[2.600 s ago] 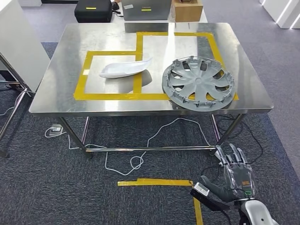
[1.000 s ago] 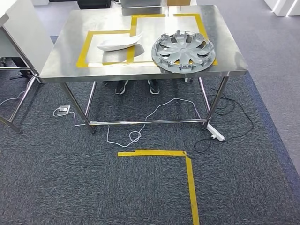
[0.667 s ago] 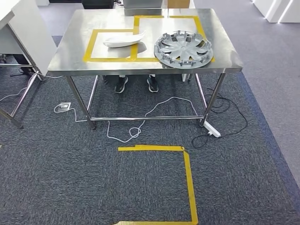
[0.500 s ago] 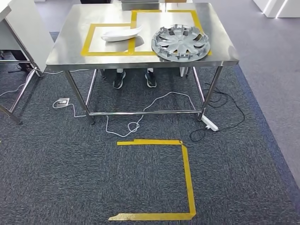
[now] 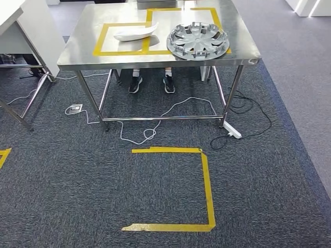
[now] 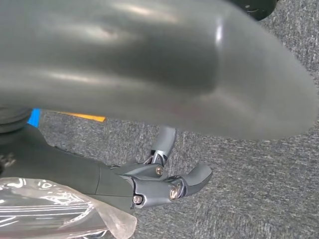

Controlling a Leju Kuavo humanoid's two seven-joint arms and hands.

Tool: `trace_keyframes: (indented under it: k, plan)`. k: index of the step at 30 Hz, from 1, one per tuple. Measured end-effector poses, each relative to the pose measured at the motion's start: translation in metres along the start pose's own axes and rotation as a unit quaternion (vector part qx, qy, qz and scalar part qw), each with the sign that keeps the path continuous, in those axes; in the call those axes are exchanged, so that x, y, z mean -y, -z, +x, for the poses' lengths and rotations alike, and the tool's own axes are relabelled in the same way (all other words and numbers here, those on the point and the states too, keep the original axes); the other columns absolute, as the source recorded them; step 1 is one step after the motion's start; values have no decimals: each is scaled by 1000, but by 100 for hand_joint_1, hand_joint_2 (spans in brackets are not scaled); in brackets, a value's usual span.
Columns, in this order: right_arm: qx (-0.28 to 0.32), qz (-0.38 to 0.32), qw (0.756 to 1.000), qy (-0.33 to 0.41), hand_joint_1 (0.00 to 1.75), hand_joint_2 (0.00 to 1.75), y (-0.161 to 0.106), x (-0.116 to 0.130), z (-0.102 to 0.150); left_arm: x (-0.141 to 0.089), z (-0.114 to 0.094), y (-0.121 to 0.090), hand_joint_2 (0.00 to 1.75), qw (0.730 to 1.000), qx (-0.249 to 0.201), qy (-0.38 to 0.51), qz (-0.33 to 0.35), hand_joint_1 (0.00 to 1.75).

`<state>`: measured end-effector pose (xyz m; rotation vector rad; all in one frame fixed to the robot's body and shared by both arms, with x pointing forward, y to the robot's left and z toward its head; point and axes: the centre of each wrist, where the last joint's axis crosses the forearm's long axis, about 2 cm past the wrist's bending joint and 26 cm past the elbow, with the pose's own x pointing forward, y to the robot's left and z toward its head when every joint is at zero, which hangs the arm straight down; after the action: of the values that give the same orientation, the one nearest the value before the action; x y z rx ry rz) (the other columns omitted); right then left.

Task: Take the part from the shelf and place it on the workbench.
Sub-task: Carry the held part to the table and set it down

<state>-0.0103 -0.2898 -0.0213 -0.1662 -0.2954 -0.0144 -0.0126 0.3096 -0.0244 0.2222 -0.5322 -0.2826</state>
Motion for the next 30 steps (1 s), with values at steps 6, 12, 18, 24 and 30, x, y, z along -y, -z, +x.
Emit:
trace_keyframes:
  k: [6, 12, 18, 24, 30]
  plan:
    - [5, 1, 1000, -7, 0, 0, 0, -1, 1, 0, -1, -2, 0, 1000, -2, -3, 2, 0]
    - [4, 2, 1000, -15, 0, 0, 0, 0, 0, 0, -1, -3, 0, 1000, -2, -5, 1, 0]
    - [6, -1, 1000, -10, 0, 0, 1, 2, 0, 1, 0, -3, 0, 1000, -2, -8, 1, 0]
    - [8, 1, 1000, -10, 0, 0, 0, 0, 0, 0, -2, -3, 0, 1000, -2, -9, 3, 0]
    - [2, -5, 1000, 10, 0, 0, 1, 0, 0, 0, -1, -3, 0, 1000, 10, -10, 5, 0]
